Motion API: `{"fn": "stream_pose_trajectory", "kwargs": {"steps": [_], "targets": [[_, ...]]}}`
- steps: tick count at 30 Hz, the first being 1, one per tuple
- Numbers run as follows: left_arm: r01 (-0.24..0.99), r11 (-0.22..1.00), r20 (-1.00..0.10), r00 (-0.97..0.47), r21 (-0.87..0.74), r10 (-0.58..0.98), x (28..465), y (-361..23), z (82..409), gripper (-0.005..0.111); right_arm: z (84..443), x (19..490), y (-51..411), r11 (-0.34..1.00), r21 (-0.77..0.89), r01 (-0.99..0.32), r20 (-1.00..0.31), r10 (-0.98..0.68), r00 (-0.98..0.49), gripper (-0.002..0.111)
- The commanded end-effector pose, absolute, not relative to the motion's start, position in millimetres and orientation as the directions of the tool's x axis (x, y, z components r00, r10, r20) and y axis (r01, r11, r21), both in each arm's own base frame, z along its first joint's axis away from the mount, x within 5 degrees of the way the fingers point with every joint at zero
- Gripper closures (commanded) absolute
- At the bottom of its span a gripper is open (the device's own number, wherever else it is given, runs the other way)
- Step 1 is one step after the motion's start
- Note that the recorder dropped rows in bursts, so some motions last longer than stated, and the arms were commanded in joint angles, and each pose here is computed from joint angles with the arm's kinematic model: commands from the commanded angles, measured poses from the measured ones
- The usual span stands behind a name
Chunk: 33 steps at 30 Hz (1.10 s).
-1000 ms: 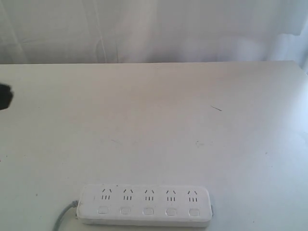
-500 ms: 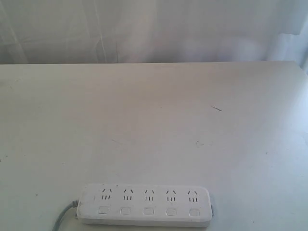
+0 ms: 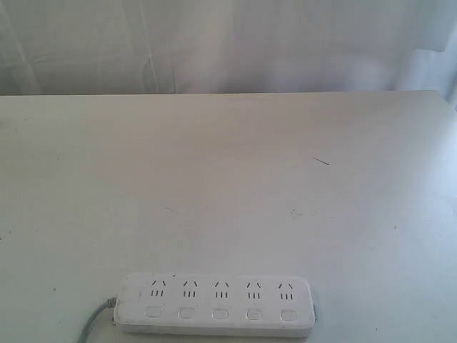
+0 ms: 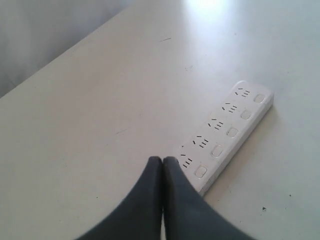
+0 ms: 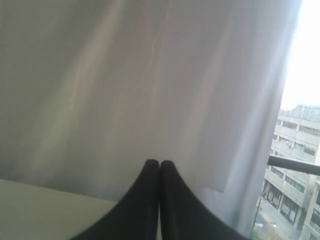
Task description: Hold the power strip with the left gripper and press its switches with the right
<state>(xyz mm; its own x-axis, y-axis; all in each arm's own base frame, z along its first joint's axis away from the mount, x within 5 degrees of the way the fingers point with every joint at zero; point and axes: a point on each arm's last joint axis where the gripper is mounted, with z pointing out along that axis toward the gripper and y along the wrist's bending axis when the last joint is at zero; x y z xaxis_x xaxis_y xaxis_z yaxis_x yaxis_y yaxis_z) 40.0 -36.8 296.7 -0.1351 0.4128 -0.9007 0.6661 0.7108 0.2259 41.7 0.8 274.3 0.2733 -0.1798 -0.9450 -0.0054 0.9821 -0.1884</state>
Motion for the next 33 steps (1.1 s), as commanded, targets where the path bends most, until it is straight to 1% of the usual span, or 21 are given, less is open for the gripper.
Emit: {"fn": "stream_pose_trajectory", "kwargs": {"steps": [1, 6, 10, 16, 19, 21, 22, 24, 27, 28, 29, 31, 33], "targets": [[0.675, 0.709, -0.904, -0.146, 0.205, 0.401, 38.4, -37.5, 295.7, 0.107, 247.5, 49.3, -0.5, 0.978, -0.207, 0.008, -0.959, -0.204, 0.197, 0.108], [0.676, 0.708, -0.903, -0.148, 0.205, 0.403, 38.3, -37.5, 295.5, 0.107, 214.3, 56.1, -1.1, 0.977, -0.214, 0.0, -0.972, -0.213, 0.1, 0.108], [0.682, 0.703, -0.896, -0.162, 0.201, 0.413, 37.9, -37.5, 292.6, 0.107, 214.5, 56.1, -2.2, 0.977, -0.212, 0.013, -0.972, -0.213, 0.1, 0.108], [0.689, 0.7, -0.877, -0.205, 0.186, 0.435, 41.3, -39.3, 272.7, 0.107, 214.6, 56.1, -2.6, 0.977, -0.212, 0.017, -0.972, -0.213, 0.1, 0.108], [0.677, 0.711, -0.891, -0.185, 0.191, 0.415, 43.6, -39.7, 273.5, 0.107, 214.6, 56.1, -2.6, 0.977, -0.212, 0.017, -0.972, -0.213, 0.1, 0.108], [0.657, 0.733, -0.914, -0.168, 0.175, 0.369, 45.6, -40.1, 277.8, 0.107, 214.6, 56.1, -2.6, 0.977, -0.212, 0.017, -0.972, -0.213, 0.1, 0.108], [0.635, 0.756, -0.937, -0.145, 0.159, 0.319, 47.8, -40.1, 282.7, 0.107, 214.6, 56.1, -2.6, 0.977, -0.212, 0.017, -0.972, -0.213, 0.1, 0.108], [0.62, 0.77, -0.95, -0.125, 0.15, 0.286, 49.5, -40.2, 286.2, 0.107, 214.6, 56.1, -2.6, 0.977, -0.212, 0.017, -0.972, -0.213, 0.1, 0.108], [0.616, 0.77, -0.946, -0.121, 0.165, 0.3, 50.2, -39.7, 284.6, 0.107, 214.6, 56.1, -2.6, 0.977, -0.212, 0.017, -0.972, -0.213, 0.1, 0.108], [0.614, 0.777, -0.948, -0.14, 0.143, 0.284, 50.9, -40.1, 281.3, 0.107, 214.6, 56.1, -2.6, 0.977, -0.212, 0.017, -0.972, -0.213, 0.1, 0.108], [0.603, 0.793, -0.961, -0.162, 0.084, 0.224, 52.5, -41.0, 277.1, 0.107, 214.6, 56.1, -2.6, 0.977, -0.212, 0.017, -0.972, -0.213, 0.1, 0.108], [0.567, 0.818, -0.974, -0.222, -0.098, 0.037, 56.7, -43.6, 267.5, 0.107, 214.6, 56.1, -2.7, 0.977, -0.212, 0.018, -0.972, -0.213, 0.1, 0.108], [0.485, 0.86, -0.97, -0.238, -0.159, -0.045, 63.8, -40.2, 248.9, 0.107, 214.6, 56.1, -3.1, 0.978, -0.209, 0.022, -0.973, -0.211, 0.099, 0.108]]}}
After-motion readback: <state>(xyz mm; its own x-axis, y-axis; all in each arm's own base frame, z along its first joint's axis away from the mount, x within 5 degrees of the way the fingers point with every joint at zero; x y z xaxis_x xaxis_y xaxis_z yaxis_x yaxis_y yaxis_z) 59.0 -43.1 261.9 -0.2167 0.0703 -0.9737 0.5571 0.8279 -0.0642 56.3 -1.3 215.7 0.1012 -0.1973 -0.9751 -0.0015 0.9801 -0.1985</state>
